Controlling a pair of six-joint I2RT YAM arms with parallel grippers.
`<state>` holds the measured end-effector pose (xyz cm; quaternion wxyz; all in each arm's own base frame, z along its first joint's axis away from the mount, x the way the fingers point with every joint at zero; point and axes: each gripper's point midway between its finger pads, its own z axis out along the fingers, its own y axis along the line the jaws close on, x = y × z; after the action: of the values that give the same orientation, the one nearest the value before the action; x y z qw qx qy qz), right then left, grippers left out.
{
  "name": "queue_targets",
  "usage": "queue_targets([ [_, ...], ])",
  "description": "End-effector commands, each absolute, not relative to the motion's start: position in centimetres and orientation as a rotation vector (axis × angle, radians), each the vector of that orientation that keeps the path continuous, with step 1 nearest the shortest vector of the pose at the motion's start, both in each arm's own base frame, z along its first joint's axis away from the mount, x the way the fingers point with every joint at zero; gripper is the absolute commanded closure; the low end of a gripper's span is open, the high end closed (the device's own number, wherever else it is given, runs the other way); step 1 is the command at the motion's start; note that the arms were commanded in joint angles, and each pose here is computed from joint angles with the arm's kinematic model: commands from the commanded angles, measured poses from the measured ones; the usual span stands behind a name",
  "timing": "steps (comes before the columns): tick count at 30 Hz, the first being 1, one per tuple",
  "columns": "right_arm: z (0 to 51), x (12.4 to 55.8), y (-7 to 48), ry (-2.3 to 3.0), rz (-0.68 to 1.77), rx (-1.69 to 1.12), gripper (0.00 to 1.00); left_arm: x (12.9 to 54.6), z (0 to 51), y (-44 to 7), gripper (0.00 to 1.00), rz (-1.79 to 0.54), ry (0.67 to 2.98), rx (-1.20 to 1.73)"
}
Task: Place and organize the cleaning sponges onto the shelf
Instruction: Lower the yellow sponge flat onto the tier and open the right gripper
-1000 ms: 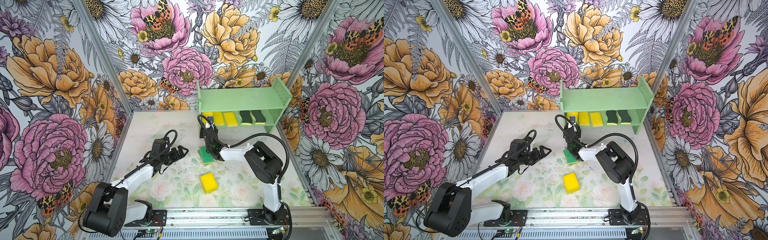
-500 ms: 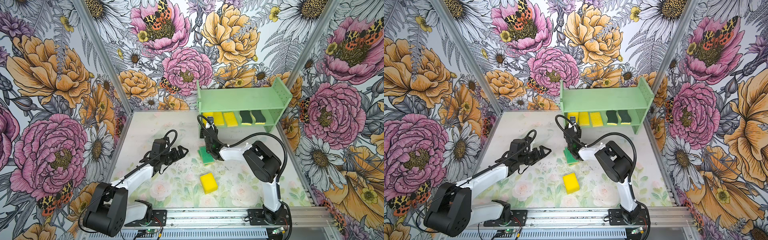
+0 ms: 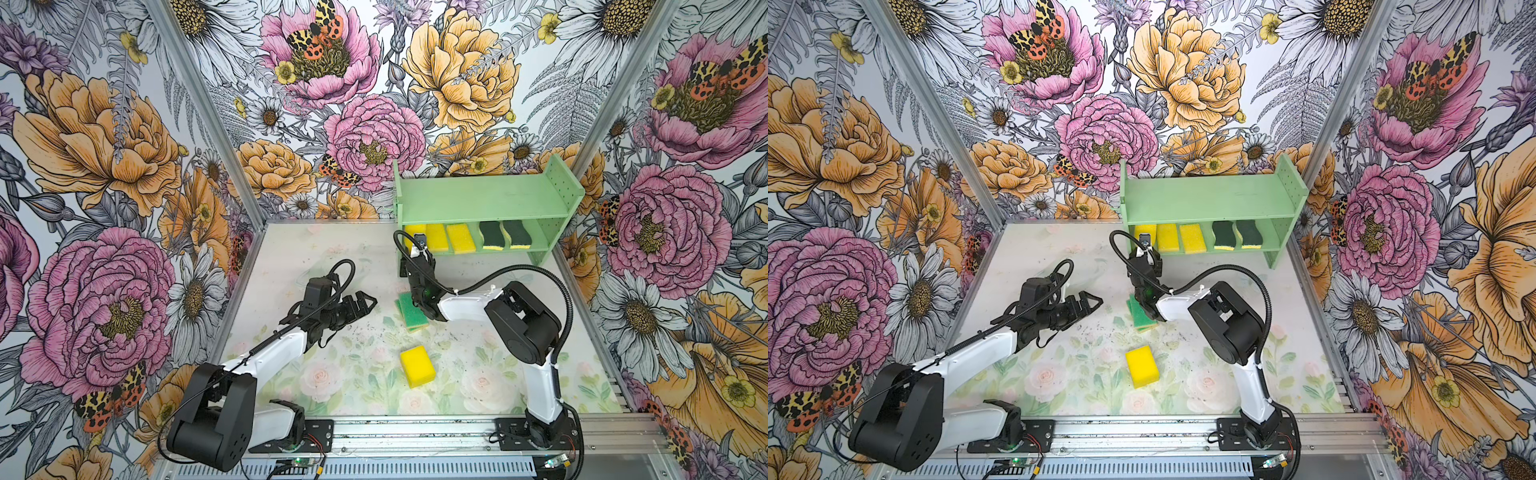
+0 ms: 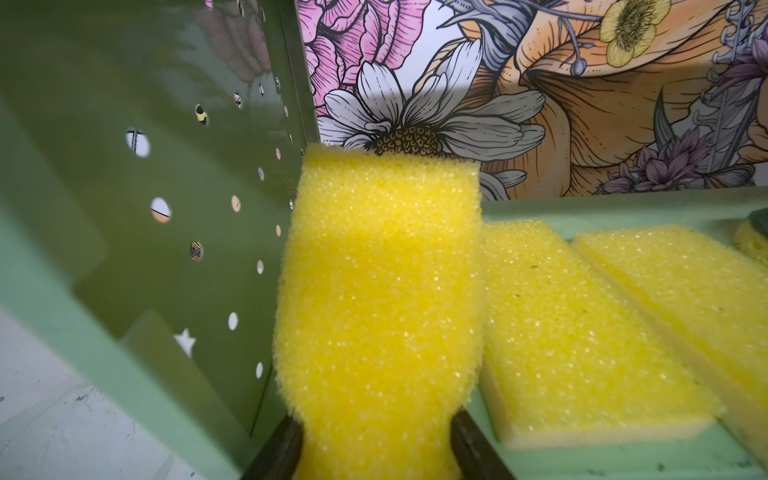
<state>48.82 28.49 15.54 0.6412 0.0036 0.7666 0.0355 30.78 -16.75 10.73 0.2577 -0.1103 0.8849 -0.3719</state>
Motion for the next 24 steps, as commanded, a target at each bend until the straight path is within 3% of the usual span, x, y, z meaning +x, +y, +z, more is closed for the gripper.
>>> queue_targets([
  [1, 15.4, 49.53, 28.45, 1.737, 0.074, 0.026, 0.49, 31.48, 11.75, -16.76, 0.01, -1.016, 2.371, -0.266],
  [24, 16.29, 49.48, 27.97, 1.72, 0.058, 0.046, 0.35, 31.61, 11.77, -17.0, 0.01, -1.023, 2.376, -0.26],
])
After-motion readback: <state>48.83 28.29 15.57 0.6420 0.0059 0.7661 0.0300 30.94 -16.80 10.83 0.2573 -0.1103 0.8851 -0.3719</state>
